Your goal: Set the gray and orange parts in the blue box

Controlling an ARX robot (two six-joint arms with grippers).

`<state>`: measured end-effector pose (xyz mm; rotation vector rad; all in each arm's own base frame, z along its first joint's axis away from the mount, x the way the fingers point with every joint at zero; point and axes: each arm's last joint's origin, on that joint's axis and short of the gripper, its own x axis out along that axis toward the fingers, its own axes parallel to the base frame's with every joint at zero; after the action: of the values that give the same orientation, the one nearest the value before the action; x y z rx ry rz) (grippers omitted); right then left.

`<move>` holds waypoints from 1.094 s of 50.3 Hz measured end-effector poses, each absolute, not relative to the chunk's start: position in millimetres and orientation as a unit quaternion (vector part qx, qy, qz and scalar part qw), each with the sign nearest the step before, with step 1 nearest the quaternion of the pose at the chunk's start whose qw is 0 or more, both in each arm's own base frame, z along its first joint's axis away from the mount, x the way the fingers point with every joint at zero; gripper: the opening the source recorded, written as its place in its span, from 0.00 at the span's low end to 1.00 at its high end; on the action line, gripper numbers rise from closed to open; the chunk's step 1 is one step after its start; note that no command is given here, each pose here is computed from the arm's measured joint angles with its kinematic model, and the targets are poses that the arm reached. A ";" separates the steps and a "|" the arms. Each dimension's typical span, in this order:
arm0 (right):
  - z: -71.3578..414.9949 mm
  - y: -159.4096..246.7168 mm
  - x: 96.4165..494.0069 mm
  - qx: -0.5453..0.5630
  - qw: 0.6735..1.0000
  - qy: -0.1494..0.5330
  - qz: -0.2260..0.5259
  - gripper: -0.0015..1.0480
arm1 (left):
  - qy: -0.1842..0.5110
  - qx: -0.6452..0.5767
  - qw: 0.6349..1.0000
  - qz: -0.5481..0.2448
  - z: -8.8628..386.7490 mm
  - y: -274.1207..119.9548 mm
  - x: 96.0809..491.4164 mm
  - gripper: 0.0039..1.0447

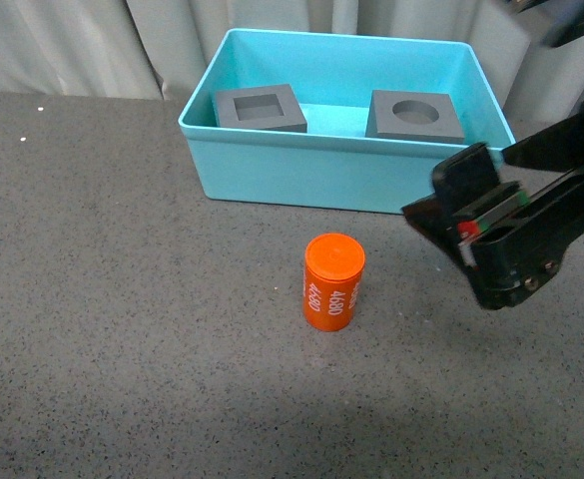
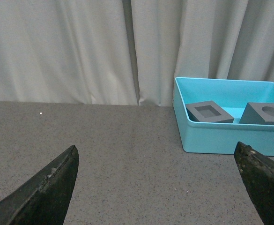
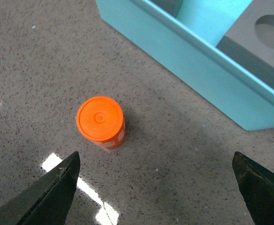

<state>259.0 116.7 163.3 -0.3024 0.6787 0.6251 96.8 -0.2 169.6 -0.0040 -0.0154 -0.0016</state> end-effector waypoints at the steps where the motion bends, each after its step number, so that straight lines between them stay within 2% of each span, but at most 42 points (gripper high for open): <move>1: 161.1 119.9 260.3 -0.149 0.881 0.331 0.304 0.91 | -0.008 -0.002 1.000 -0.001 169.6 -0.2 96.8 0.94; 14: 131.3 156.0 278.0 -0.177 0.843 0.389 0.325 0.91 | -0.008 -0.002 1.000 -0.001 169.6 -0.2 96.8 0.94; 35: 100.1 186.2 305.9 -0.186 0.816 0.445 0.317 0.91 | -0.008 -0.002 1.000 -0.001 169.6 -0.2 96.8 0.94; 49: 94.3 195.9 309.3 -0.194 0.816 0.449 0.309 0.45 | -0.008 -0.002 1.000 -0.001 169.6 -0.2 96.8 0.94; 55: 94.5 195.5 308.9 -0.195 0.818 0.449 0.301 0.43 | -0.008 -0.002 1.000 -0.001 169.6 -0.2 96.8 0.94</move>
<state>308.9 195.5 94.5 -0.4151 0.9562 0.6415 96.8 -0.2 169.6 -0.0040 -0.0151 -0.0016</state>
